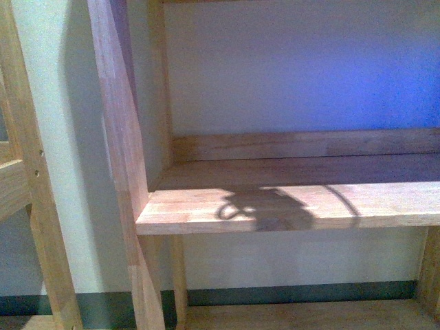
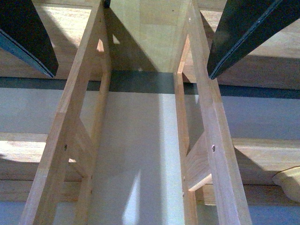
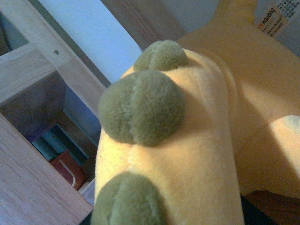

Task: Put away toys

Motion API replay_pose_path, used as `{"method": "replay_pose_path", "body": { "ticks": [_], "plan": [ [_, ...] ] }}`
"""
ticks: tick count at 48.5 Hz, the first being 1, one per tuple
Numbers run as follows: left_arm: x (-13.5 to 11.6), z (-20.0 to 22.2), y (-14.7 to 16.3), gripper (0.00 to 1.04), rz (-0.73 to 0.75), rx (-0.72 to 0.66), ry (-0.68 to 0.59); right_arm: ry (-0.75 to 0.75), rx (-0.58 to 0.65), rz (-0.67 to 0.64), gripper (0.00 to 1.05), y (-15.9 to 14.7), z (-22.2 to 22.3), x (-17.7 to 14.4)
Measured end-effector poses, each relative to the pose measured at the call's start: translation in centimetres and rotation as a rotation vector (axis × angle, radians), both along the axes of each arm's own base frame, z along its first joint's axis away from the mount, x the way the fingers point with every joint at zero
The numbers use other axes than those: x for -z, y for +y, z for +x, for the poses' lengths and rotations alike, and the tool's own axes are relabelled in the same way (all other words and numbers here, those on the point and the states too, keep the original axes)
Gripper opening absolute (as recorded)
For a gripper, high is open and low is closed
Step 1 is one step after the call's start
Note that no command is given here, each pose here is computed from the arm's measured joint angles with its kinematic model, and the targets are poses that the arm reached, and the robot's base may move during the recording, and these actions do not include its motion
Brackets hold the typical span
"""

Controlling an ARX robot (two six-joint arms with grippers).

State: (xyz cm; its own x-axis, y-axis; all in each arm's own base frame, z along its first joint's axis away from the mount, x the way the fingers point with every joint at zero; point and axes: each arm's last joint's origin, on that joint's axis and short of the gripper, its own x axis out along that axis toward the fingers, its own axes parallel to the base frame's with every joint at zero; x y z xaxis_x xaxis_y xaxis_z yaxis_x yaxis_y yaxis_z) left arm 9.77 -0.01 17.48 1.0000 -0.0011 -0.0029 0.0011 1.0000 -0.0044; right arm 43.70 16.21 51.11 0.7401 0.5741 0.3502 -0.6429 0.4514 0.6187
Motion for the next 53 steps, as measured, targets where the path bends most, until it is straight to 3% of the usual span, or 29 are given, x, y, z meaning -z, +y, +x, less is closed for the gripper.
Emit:
{"method": "replay_pose_path", "body": {
  "ticks": [8,9,14,21,42,53],
  "plan": [
    [0.0,0.0,0.0,0.99,0.0,0.0,0.0,0.006,0.021,0.01,0.54,-0.3,0.1,0.0],
    [0.0,0.0,0.0,0.99,0.0,0.0,0.0,0.005,0.027,0.008,0.63,-0.3,0.2,0.0],
    [0.0,0.0,0.0,0.99,0.0,0.0,0.0,-0.016,0.066,-0.007,0.76,-0.6,0.2,0.0],
    [0.0,0.0,0.0,0.99,0.0,0.0,0.0,-0.049,0.115,-0.059,1.03,-1.2,-0.5,-0.6],
    [0.0,0.0,0.0,0.99,0.0,0.0,0.0,-0.237,0.221,-0.122,1.04,-3.8,-6.8,-5.4],
    [0.0,0.0,0.0,0.99,0.0,0.0,0.0,-0.299,0.299,-0.143,1.04,-5.1,-10.0,-6.2]
  ]
}}
